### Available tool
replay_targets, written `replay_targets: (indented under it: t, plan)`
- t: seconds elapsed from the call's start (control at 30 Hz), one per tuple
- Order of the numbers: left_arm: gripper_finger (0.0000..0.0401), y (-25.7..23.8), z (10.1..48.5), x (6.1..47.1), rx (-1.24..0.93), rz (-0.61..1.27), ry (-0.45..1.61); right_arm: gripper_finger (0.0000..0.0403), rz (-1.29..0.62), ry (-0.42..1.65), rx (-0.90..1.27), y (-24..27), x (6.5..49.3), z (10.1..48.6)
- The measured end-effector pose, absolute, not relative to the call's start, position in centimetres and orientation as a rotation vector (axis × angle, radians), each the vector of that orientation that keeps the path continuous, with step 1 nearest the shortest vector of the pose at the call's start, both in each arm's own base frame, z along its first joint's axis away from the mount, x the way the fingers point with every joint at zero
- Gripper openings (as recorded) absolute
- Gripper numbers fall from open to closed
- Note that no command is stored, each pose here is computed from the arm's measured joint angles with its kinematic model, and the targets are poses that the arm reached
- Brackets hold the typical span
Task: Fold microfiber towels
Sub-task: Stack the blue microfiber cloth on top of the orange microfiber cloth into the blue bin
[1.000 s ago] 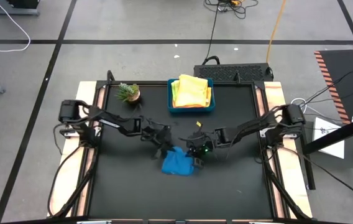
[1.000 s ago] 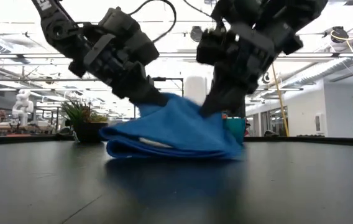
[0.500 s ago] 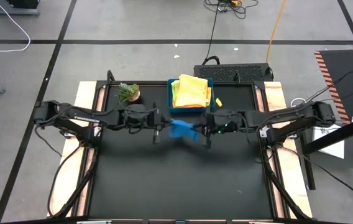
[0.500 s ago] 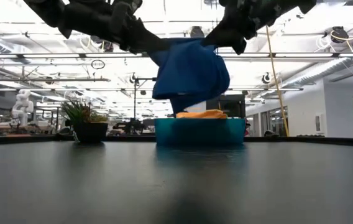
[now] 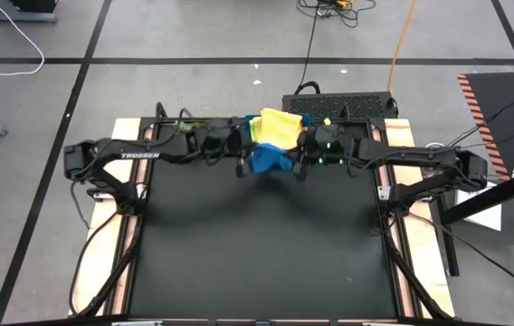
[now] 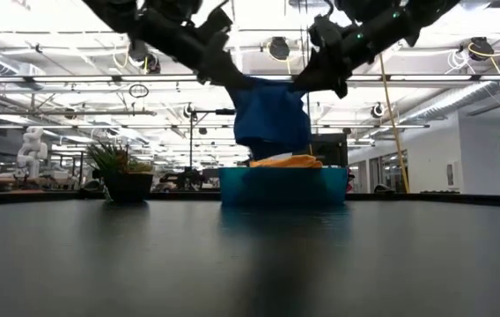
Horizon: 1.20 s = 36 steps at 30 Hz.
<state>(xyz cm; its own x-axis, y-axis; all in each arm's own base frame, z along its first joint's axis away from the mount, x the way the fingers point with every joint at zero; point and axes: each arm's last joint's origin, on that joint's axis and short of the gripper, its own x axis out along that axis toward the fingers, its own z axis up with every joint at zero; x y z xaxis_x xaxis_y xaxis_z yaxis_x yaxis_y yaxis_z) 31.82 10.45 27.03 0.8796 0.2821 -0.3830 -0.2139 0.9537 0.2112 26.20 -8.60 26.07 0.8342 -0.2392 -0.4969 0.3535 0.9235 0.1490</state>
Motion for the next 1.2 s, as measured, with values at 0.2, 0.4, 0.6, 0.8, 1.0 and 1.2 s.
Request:
replay_targets:
  t: [0.2, 0.4, 0.6, 0.8, 1.0, 1.2]
  plan:
    - [0.0003, 13.3, 28.3, 33.3, 0.092, 0.314, 0.505, 0.0000, -0.352, 0.436, 0.346, -12.2, 24.9, 26.4]
    - [0.0003, 14.7, 28.8, 33.6, -0.002, 0.288, 0.515, 0.0000, -0.194, 0.355, 0.458, -13.6, 24.3, 27.0]
    - [0.0003, 14.2, 29.8, 33.5, -0.059, 0.256, 0.525, 0.0000, -0.051, 0.348, 0.517, -13.9, 24.0, 27.1]
    - [0.0003, 15.6, 30.5, 33.3, 0.001, 0.273, 0.513, 0.0000, -0.086, 0.337, 0.493, -15.7, 23.6, 26.5]
    - [0.0003, 19.8, 28.3, 32.5, -0.104, 0.278, 0.539, 0.0000, -0.154, 0.356, 0.610, -20.3, 23.4, 22.8]
    - [0.0003, 23.7, 24.3, 32.8, -0.189, 0.268, 0.549, 0.0000, -0.201, 0.358, 0.704, -23.6, 23.1, 19.2]
